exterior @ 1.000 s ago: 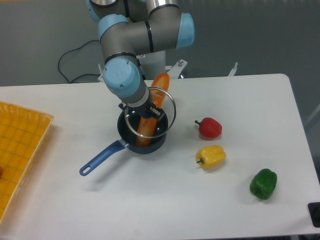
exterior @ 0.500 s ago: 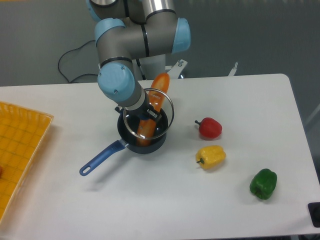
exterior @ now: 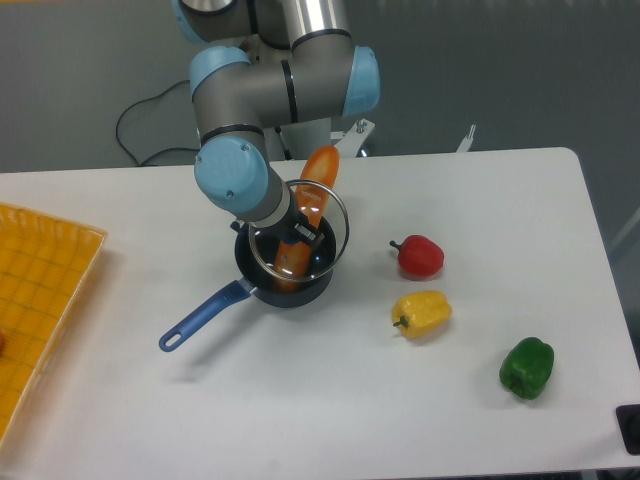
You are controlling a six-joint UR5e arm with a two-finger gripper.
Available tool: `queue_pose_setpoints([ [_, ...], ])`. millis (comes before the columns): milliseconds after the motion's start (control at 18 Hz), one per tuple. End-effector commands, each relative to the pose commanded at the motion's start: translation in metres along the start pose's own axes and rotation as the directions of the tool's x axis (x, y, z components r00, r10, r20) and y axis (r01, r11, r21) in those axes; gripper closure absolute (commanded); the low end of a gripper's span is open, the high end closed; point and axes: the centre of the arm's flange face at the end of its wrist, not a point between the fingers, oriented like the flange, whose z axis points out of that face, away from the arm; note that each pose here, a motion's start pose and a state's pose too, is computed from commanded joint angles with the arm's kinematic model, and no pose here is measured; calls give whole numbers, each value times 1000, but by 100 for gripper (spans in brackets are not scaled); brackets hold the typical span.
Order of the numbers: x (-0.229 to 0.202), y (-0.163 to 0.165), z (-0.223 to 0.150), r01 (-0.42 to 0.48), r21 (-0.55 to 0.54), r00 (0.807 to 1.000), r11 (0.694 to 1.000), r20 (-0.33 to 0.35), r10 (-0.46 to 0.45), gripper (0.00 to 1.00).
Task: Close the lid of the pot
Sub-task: 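Lower the tilted lid onto the saucepan rim beside the spatula handle, then settle the lid flat on the saucepan rim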
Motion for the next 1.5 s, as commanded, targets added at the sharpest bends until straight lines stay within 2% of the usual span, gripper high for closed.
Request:
queue_pose_setpoints([
  [1333, -2, -13, 9, 7, -20, 1000, 1000, -2, -7, 58],
  [1500, -2, -13, 9, 7, -20, 1000, 1000, -2, -7, 54],
])
